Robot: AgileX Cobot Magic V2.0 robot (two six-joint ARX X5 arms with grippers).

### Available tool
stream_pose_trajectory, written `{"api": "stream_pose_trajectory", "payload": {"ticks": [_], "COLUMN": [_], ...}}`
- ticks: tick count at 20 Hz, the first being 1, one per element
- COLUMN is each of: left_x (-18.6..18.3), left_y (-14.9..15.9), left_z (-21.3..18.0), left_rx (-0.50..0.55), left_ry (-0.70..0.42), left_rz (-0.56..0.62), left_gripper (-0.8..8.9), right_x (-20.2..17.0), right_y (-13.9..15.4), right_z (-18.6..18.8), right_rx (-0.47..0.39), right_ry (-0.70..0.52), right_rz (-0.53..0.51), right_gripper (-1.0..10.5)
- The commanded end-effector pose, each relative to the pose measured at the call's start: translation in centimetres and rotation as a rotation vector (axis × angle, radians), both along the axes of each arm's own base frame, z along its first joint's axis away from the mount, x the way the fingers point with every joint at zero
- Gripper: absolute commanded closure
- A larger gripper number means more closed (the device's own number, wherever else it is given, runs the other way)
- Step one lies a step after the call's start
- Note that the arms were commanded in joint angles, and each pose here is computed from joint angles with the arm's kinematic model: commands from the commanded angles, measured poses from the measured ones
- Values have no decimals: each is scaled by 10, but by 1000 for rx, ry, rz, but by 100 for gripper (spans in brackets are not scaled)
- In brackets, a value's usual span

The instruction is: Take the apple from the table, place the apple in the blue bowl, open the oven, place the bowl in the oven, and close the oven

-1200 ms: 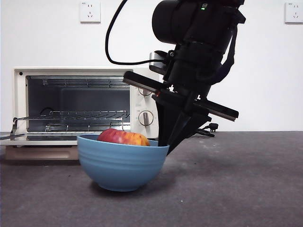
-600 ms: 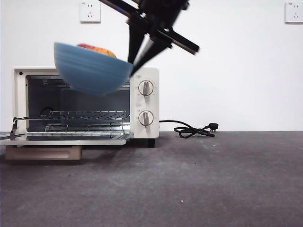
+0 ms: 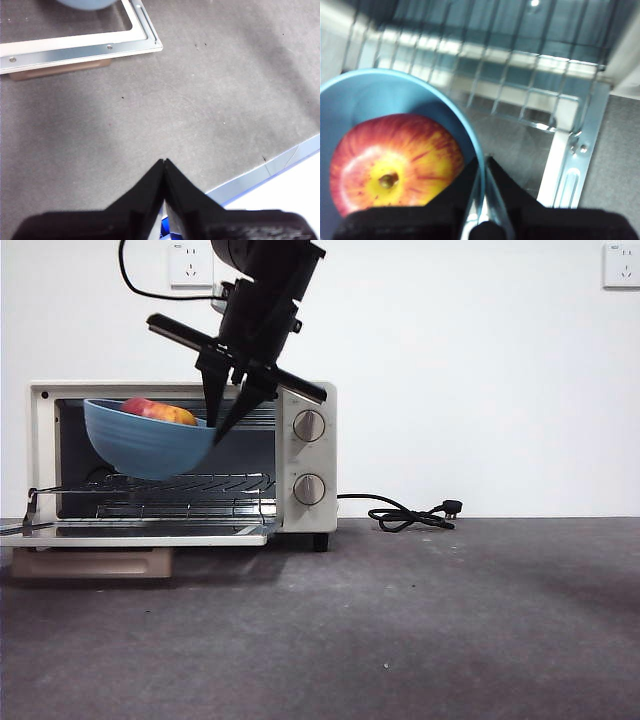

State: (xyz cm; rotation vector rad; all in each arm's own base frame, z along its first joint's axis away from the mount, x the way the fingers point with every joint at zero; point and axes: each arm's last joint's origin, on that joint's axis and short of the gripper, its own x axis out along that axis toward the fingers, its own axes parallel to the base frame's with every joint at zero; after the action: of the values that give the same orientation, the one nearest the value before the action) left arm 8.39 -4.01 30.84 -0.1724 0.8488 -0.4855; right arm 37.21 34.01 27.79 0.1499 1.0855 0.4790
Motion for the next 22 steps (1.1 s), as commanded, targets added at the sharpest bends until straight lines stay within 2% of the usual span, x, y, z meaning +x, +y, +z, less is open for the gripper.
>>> {"api": "stream_pose_trajectory", "payload": {"ticks": [1,6,14,22], "left_x": [0,0,0,0], "left_y": [0,0,0,0], "left_z": [-2,-2,-2,-2], "left_rx": [5,7,7,8], "left_ry": [-2,-2,-2,1], "left_rz": [-5,-7,-7,-7], "left_gripper": [818,818,818,818], "right_x": [7,17,29,35], "right_y": [1,-5,-13,-14], "right_z": [-4,-1,-6,-22], "right_rx": [38,81,82,55], "right_ry": [3,-21,-43,-7], "right_rz": [-84,-202,-337,-348], "right_gripper": [959,958,958,958]}}
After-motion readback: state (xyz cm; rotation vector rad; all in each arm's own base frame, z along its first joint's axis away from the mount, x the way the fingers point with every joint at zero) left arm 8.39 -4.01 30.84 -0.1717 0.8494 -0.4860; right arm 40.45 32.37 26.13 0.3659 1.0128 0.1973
